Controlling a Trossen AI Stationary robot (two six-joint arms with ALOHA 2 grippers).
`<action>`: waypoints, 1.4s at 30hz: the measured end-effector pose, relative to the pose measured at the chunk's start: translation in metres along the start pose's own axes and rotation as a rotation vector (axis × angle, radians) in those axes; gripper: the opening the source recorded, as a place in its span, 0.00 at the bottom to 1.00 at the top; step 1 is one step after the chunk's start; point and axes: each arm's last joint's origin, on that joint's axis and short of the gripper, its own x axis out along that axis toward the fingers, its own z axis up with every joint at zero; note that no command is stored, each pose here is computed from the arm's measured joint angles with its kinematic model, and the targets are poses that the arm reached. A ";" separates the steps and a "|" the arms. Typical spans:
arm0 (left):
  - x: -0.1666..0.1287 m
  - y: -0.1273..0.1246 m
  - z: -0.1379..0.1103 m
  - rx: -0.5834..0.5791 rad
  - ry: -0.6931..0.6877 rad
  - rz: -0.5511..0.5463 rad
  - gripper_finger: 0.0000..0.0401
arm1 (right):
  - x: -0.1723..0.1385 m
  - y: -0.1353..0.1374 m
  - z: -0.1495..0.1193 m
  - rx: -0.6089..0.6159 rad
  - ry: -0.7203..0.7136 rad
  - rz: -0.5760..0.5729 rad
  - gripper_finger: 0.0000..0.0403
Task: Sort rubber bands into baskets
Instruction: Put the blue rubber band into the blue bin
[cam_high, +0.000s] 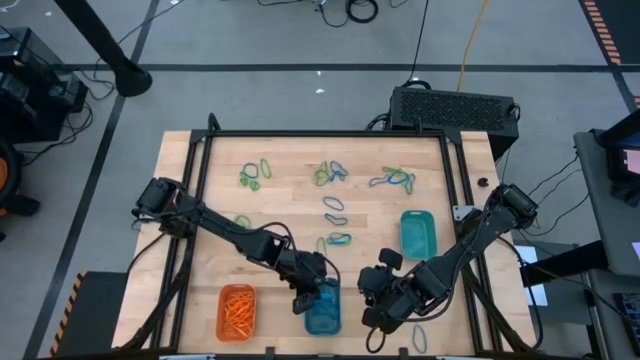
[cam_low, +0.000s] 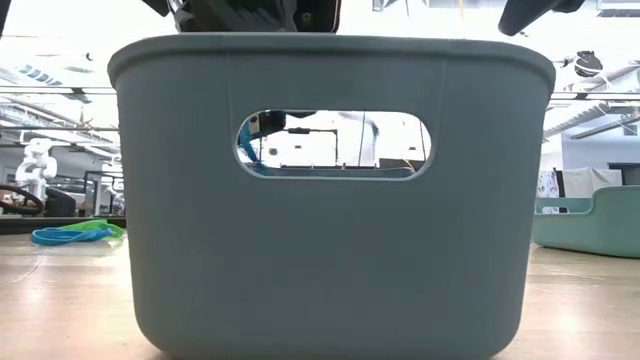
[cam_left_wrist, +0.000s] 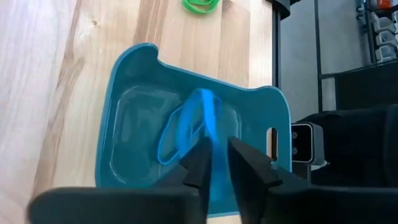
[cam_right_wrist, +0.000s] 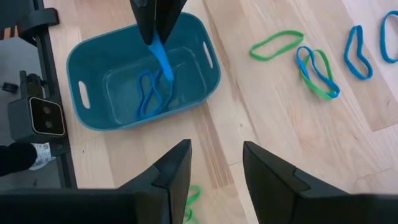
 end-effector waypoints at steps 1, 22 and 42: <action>0.000 0.000 0.000 0.000 0.000 0.000 0.17 | 0.000 0.000 0.000 0.000 0.001 0.001 0.34; -0.029 0.011 0.050 0.094 -0.002 -0.024 0.34 | -0.006 0.008 -0.011 0.189 0.011 0.021 0.34; -0.085 0.157 0.122 0.091 -0.018 0.381 0.34 | -0.064 0.012 -0.051 0.386 -0.299 -0.002 0.34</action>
